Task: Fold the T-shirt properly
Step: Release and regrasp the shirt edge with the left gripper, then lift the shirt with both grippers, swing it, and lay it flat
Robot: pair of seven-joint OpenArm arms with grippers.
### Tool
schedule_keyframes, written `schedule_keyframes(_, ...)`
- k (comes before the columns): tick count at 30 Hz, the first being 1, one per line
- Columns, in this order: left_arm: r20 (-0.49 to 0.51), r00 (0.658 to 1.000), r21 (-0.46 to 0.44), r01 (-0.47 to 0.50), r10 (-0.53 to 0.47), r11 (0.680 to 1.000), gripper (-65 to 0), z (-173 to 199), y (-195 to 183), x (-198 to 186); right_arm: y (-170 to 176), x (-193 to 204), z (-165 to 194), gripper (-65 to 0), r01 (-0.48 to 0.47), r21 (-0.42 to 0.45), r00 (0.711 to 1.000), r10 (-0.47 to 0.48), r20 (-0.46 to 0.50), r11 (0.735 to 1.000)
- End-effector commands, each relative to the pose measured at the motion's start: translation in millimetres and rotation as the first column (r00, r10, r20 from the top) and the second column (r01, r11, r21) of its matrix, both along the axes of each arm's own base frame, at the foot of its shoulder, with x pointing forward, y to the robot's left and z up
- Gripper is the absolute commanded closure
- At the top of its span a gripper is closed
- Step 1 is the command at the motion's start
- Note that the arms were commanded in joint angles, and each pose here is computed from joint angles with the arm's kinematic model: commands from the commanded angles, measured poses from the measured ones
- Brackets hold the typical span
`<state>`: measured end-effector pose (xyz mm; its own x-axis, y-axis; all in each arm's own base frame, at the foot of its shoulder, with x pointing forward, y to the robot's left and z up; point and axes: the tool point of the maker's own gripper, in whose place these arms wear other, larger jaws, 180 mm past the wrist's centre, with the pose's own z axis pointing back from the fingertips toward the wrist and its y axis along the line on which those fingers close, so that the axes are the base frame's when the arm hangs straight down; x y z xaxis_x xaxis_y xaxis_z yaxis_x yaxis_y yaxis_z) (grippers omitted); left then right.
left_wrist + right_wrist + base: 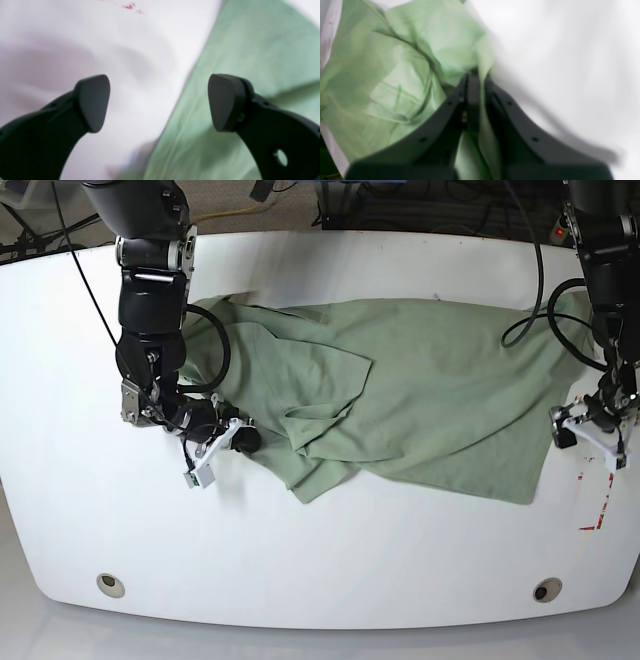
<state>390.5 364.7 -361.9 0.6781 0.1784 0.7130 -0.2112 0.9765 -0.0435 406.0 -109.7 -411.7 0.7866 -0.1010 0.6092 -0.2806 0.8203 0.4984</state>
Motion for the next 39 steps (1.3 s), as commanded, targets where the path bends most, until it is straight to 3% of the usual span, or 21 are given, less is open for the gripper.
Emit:
schedule_keyframes(1,0.037,0.999,0.0,-0.009,0.009,1.0,-58.5,-2,2,15,-3,18,24,0.0,0.007,0.015,0.997,-0.009,0.077,1.0)
schedule_keyframes(4,0.02,1.0,-0.003,0.011,-0.011,1.0,-58.5,-16,-4,21,-4,19,24,0.0,0.01,0.017,0.997,-0.011,0.079,1.0)
schedule_keyframes(7,0.02,0.994,-0.013,0.106,-0.106,0.994,-58.5,-17,-22,31,-3,19,25,0.0,0.011,0.022,0.997,-0.012,0.082,1.0)
schedule_keyframes(9,0.011,0.989,-0.067,0.151,-0.151,0.986,-58.2,-29,-45,35,-3,19,25,0.0,0.01,0.023,0.997,-0.012,0.082,1.0)
schedule_keyframes(15,-0.008,0.988,-0.112,0.152,-0.154,0.982,-58.1,-40,-58,36,-3,19,25,0.0,0.011,0.024,0.997,-0.013,0.082,1.0)
schedule_keyframes(21,-0.036,0.954,-0.176,0.286,-0.297,0.942,-56.0,-48,-95,30,-3,19,25,0.0,0.011,0.021,0.997,-0.012,0.081,1.0)
schedule_keyframes(25,-0.02,0.937,-0.208,0.338,-0.35,0.918,-43.1,-51,-117,31,-4,19,25,0.0,0.011,0.019,0.997,-0.013,0.081,1.0)
schedule_keyframes(30,-0.02,0.936,-0.21,0.339,-0.35,0.917,-25.6,-52,-118,31,-5,19,25,0.0,0.012,0.018,0.997,-0.013,0.081,1.0)
schedule_keyframes(35,-0.018,0.936,-0.209,0.34,-0.351,0.917,-3.6,-51,-118,31,-5,19,25,0.0,0.012,0.018,0.997,-0.013,0.081,1.0)
schedule_keyframes(36,-0.018,0.936,-0.209,0.34,-0.351,0.917,-0.6,-51,-118,31,-5,19,25,0.0,0.012,0.018,0.997,-0.013,0.081,1.0)
schedule_keyframes(39,-0.016,0.936,-0.207,0.342,-0.352,0.917,0.0,-51,-119,31,-5,19,25,0.0,0.012,0.018,0.996,-0.013,0.083,1.0)
